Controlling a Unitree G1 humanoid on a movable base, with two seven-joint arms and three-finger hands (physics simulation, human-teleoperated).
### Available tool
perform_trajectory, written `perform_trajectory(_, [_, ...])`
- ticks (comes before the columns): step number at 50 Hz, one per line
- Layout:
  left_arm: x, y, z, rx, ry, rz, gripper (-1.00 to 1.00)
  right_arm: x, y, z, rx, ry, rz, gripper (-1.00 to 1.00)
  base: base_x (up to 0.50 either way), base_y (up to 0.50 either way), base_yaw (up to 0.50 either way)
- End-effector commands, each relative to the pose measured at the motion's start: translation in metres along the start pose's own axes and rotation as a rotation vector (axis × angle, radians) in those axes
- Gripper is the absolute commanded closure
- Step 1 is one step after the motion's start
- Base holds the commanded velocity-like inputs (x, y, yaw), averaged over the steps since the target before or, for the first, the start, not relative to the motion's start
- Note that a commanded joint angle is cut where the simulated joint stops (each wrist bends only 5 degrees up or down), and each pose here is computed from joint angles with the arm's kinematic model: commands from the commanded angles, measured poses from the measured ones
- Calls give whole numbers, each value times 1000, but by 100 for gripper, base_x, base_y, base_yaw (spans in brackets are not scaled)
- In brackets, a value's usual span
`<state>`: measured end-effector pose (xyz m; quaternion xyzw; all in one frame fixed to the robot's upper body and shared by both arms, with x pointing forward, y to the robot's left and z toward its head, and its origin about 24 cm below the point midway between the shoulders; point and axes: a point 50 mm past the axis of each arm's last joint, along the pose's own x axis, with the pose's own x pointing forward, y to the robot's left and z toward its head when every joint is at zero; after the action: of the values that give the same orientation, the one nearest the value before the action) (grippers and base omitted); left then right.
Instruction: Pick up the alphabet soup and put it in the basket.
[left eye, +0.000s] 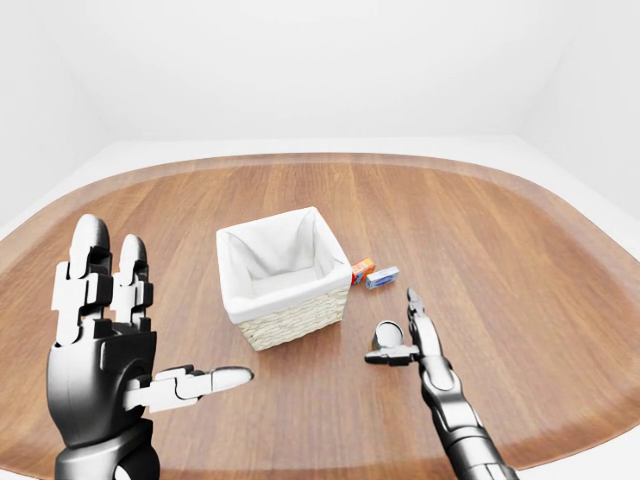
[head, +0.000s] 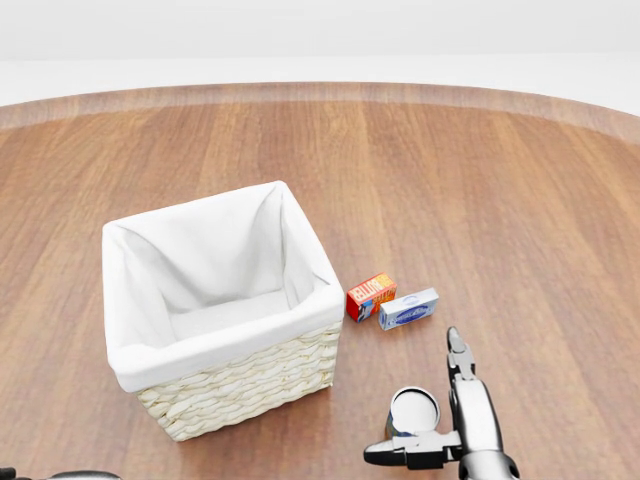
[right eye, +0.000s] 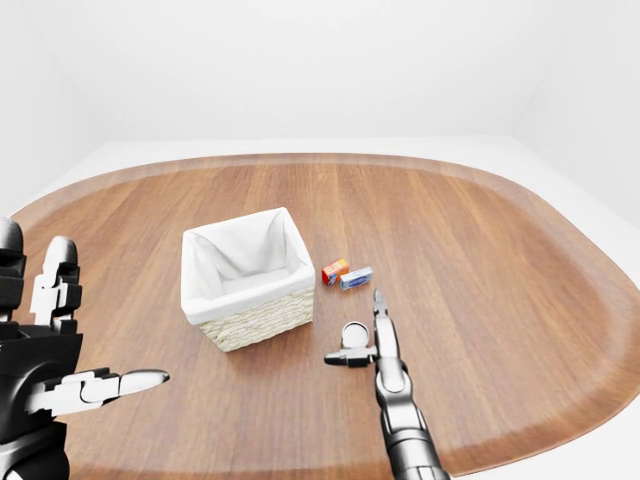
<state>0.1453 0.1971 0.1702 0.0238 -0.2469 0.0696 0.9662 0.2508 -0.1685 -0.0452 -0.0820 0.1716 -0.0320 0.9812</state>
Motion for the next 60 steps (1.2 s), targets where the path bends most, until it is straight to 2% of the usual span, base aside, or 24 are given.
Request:
perform_trajectory(1, [-1,0,2,-2,-4,-1,-100,3,2,-10,-14,58,2,-100,0,0,0])
perform_trajectory(19, [-4,-5,4,-16,-3,-32,-100,12,0,-18,-25,124,-7,-100,0,0,0])
perform_trajectory(27, [-4,-4,7,-16,-12,-31,-100,21,2,-36,-80,278,-20,-100,0,0,0])
perform_trajectory(34, [-5,-2,10,-14,-25,-26,-100,23,2,-41,-102,327,-25,-100,0,0,0])
perform_trajectory(60, [-9,-1,18,-10,-46,-26,-100,23,8,-42,-134,334,-9,-100,0,0,0])
